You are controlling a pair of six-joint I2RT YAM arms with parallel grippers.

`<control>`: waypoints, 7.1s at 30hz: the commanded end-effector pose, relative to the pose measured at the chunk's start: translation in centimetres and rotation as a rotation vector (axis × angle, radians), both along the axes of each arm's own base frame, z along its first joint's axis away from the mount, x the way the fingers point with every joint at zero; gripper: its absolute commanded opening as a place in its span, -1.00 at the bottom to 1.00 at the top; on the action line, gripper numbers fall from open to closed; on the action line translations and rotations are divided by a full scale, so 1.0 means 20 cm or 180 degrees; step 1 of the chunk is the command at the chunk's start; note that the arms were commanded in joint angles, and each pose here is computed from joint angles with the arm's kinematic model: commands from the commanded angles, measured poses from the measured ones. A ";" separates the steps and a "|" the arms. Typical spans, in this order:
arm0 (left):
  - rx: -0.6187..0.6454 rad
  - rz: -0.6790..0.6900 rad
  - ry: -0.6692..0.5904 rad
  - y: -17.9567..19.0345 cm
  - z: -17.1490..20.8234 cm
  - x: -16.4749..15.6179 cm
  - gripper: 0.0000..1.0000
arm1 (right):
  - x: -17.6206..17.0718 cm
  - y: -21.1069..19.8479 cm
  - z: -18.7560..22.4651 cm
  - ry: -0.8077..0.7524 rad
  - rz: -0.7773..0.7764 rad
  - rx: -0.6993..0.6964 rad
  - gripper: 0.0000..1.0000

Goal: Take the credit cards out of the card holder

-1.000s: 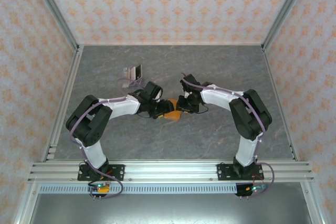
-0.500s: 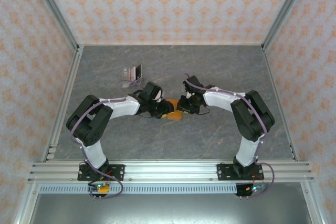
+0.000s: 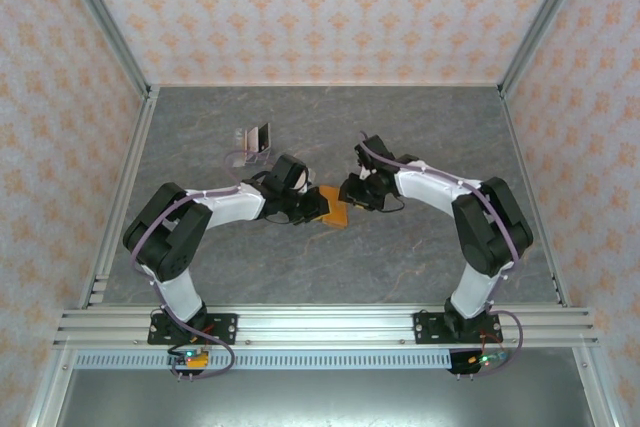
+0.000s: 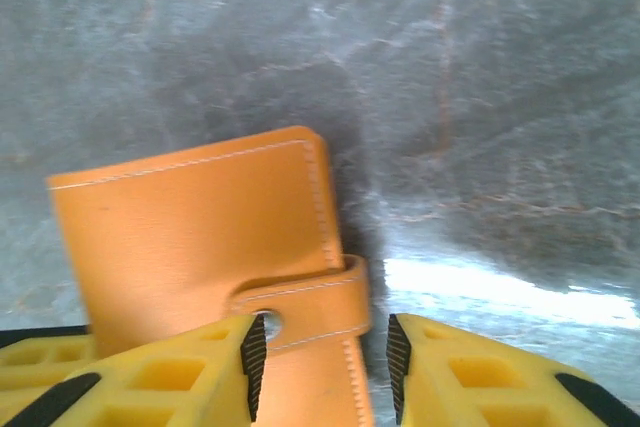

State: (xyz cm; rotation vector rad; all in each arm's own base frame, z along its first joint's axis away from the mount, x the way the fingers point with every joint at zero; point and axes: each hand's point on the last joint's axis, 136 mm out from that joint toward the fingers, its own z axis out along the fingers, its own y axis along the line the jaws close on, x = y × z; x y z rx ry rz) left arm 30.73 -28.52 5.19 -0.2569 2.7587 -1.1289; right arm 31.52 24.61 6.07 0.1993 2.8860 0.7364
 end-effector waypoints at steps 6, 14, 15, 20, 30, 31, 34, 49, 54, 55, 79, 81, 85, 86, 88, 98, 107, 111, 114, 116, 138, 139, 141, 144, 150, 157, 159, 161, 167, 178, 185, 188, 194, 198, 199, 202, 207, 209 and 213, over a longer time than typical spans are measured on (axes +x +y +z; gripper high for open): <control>0.0022 -0.0015 -0.0109 0.01 0.05 0.02 -1.00 | -0.03 0.14 0.04 0.0248 0.0118 0.0170 -0.14; 0.0036 0.0017 -0.0136 0.02 0.05 0.02 -1.00 | -0.05 0.15 -0.04 0.0446 0.0140 0.0002 -0.28; 0.0046 0.0023 -0.0130 0.03 0.05 0.02 -1.00 | -0.06 0.16 -0.04 0.0476 0.0163 -0.0017 -0.28; 0.0078 0.0056 -0.0149 0.04 0.05 0.03 -1.00 | -0.12 0.12 -0.09 0.0573 0.0203 -0.0170 -0.30; 0.0219 0.0189 -0.0158 0.10 0.04 0.04 -1.00 | -0.18 -0.07 -0.16 0.0592 0.0168 -0.0761 -0.61; 0.0230 0.0214 -0.0140 0.11 0.03 0.04 -1.00 | -0.17 -0.09 -0.16 0.0574 0.0139 -0.0819 -0.63; 0.0243 0.0273 -0.0099 0.15 0.01 0.04 -1.00 | -0.15 -0.15 -0.15 0.0493 0.0065 -0.1010 -0.65; 0.0291 0.0350 0.0022 0.18 -0.01 0.03 -0.96 | -0.06 -0.06 -0.04 0.0231 0.0138 -0.0692 -0.52; 0.0419 0.0390 -0.0013 0.21 0.01 0.04 -0.13 | -0.02 0.03 -0.04 0.0212 0.0192 -0.0476 -0.48; 0.0462 0.0393 -0.0026 0.22 0.02 0.04 -0.02 | -0.02 0.04 -0.04 0.0215 0.0207 -0.0433 -0.48; 0.1140 0.1384 -0.0333 0.76 0.23 0.07 1.00 | 0.15 0.04 0.08 -0.0309 0.0160 -0.0593 -0.75; 0.1125 0.1481 -0.0323 0.81 0.25 0.06 1.00 | 0.15 0.05 0.16 -0.0406 0.0146 -0.0518 -0.75; 0.1181 0.1632 -0.0392 0.91 0.29 0.04 1.00 | 0.15 0.15 0.28 -0.0500 0.0102 -0.0136 -0.77; 0.1194 0.1650 -0.0415 0.92 0.30 0.04 1.00 | 0.14 0.18 0.30 -0.0506 0.0089 -0.0058 -0.77; 0.1211 0.1660 -0.0467 0.95 0.32 0.03 1.00 | 0.13 0.25 0.34 -0.0555 0.0091 0.0082 -0.78; 0.0930 0.1719 -0.0477 0.95 0.34 -0.02 1.00 | 0.07 0.45 0.47 -0.0761 0.0104 0.0310 -0.79; 0.0735 0.1658 -0.0553 0.91 0.40 -0.03 1.00 | 0.08 0.48 0.55 -0.0957 0.0148 0.0433 -0.80; 0.0744 0.1607 -0.0611 0.92 0.43 -0.06 1.00 | 0.09 0.50 0.55 -0.0910 0.0149 0.0446 -0.80; 0.0681 0.1531 -0.0664 0.89 0.44 -0.05 1.00 | 0.10 0.46 0.52 -0.0896 0.0085 0.0281 -0.80; 0.0601 0.1474 -0.0664 0.86 0.43 -0.04 1.00 | 0.11 0.40 0.51 -0.0908 0.0030 0.0074 -0.80; 0.0424 0.0447 -0.0484 0.19 0.25 0.30 -0.50 | 0.21 -0.02 0.17 -0.0657 -0.0292 -0.0500 -0.80; 0.0453 0.0424 -0.0461 0.17 0.23 0.31 -0.61 | 0.22 -0.04 0.16 -0.0637 -0.0302 -0.0497 -0.81; 0.0538 0.0362 -0.0432 0.15 0.20 0.34 -0.77 | 0.24 -0.08 0.14 -0.0622 -0.0328 -0.0516 -0.80; 0.0682 0.0320 -0.0399 0.15 0.15 0.37 -0.93 | 0.27 -0.11 0.14 -0.0596 -0.0361 -0.0485 -0.77; 0.0630 0.0101 -0.0276 0.03 0.08 0.41 -1.00 | 0.29 -0.13 0.14 -0.0665 -0.0294 -0.0571 -0.66; 0.0663 -0.0029 -0.0158 -0.05 0.00 0.43 -1.00 | 0.26 -0.16 0.30 -0.0895 -0.0370 -0.0468 -0.31; 0.0672 -0.0041 -0.0137 -0.06 -0.02 0.44 -1.00 | 0.23 -0.17 0.33 -0.0911 -0.0383 -0.0439 -0.31; 0.0687 -0.0048 -0.0116 -0.06 -0.03 0.43 -1.00 | 0.19 -0.18 0.34 -0.0928 -0.0386 -0.0443 -0.31; 0.0762 -0.0046 -0.0022 -0.05 -0.06 0.42 -1.00 | 0.09 -0.07 0.25 -0.0737 -0.0227 -0.0287 -0.44; 0.0752 0.0050 -0.0051 -0.04 0.05 0.42 -0.92 | 0.11 0.00 0.03 -0.0481 -0.0419 -0.0246 -0.71; 0.1040 0.0377 -0.0125 0.15 0.18 0.38 -0.28 | 0.12 -0.03 -0.06 -0.0412 -0.0480 -0.0417 -0.66; 0.1101 0.0537 -0.0069 0.25 0.17 0.34 -0.11 | 0.11 -0.06 -0.09 -0.0380 -0.0519 -0.0488 -0.60; 0.1094 0.0647 0.0109 0.34 0.10 0.26 0.07 | 0.08 -0.07 -0.15 -0.0251 -0.0525 -0.0573 -0.53; 0.1007 0.0642 0.0181 0.33 0.07 0.24 0.08 | 0.07 -0.10 -0.18 -0.0190 -0.0548 -0.0640 -0.51; 0.0985 0.0640 0.0192 0.32 0.07 0.23 0.08 | 0.06 -0.10 -0.18 -0.0178 -0.0557 -0.0648 -0.50; 0.0947 0.0603 0.0231 0.30 0.05 0.23 0.06 | 0.05 -0.10 -0.20 -0.0140 -0.0577 -0.0666 -0.50; 0.0879 0.0563 0.0265 0.27 0.03 0.23 0.00 | 0.05 -0.10 -0.22 -0.0090 -0.0583 -0.0670 -0.50; 0.0873 0.0559 0.0273 0.27 0.02 0.24 -0.01 | 0.04 -0.10 -0.22 -0.0080 -0.0569 -0.0668 -0.50; 0.0870 0.0538 0.0299 0.26 0.00 0.24 0.00 | 0.03 -0.09 -0.23 -0.0055 -0.0570 -0.0635 -0.50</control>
